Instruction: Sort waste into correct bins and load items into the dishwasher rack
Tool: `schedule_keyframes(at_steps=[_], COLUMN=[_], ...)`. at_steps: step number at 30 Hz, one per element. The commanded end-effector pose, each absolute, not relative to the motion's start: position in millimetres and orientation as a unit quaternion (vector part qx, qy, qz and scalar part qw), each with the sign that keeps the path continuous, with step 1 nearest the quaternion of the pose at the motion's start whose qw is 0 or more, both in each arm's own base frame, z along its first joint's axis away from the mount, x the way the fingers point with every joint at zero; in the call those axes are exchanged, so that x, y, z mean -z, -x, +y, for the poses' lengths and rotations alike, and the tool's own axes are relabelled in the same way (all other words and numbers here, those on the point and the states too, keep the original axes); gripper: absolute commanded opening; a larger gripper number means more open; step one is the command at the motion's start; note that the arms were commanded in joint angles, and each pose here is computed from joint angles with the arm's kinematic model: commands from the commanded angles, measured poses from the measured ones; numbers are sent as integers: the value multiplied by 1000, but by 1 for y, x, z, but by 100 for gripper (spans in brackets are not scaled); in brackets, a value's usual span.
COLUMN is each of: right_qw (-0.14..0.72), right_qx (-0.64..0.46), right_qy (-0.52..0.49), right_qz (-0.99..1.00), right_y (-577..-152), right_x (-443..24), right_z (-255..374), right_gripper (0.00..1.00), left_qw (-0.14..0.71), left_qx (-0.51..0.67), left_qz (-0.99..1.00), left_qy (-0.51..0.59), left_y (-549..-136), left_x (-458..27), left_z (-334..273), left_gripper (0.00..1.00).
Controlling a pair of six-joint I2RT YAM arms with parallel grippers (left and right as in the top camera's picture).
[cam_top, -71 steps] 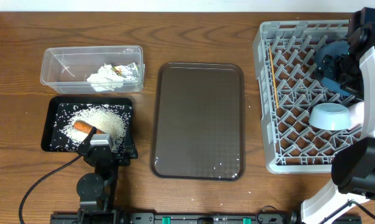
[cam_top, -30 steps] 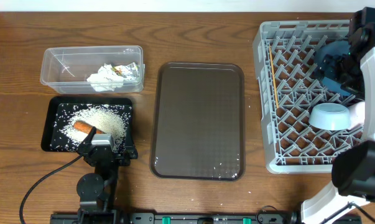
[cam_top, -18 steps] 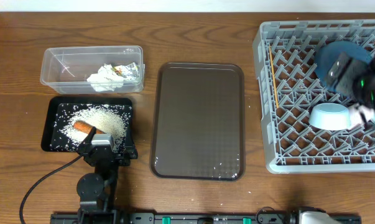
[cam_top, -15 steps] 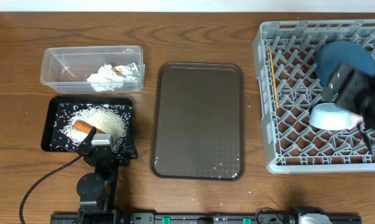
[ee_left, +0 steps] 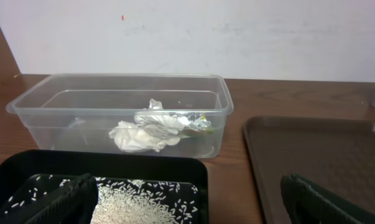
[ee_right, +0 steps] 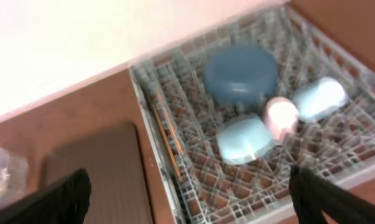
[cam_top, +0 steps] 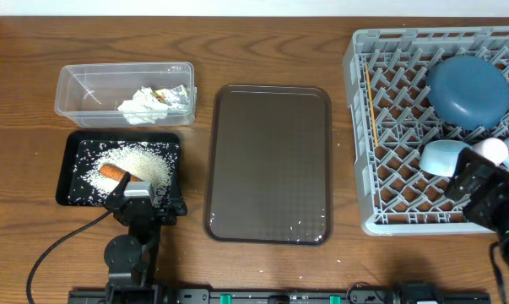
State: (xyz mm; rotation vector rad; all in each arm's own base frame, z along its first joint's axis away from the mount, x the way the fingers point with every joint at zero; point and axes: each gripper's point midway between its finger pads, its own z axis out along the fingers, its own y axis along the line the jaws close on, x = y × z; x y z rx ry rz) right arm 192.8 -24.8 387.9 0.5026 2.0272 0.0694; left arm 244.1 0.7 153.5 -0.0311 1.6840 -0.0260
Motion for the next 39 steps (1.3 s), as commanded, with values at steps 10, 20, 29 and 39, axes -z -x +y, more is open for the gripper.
schedule_keyframes(at_steps=[10,20,29,39], right_qw=[629,685,700,673], right_qx=[-200,-227,-221,-149], right_qy=[-101,-98,-105,-120], right_qz=[744,685,671,715], right_y=[-226,-238,-244,-246], right_x=[-284,-225,-194,-162], right_z=[33,35,31,13], right_gripper=[99,99,99,99], left_qw=[652,652,652,652], left_qx=[3,3,3,3], left_qz=[758,758,758,758], left_qy=[11,11,11,11], left_y=[-244,-244,-244,-244], left_x=[-138,-138,-138,-138], left_z=[3,3,3,3], left_gripper=[96,96,96,96])
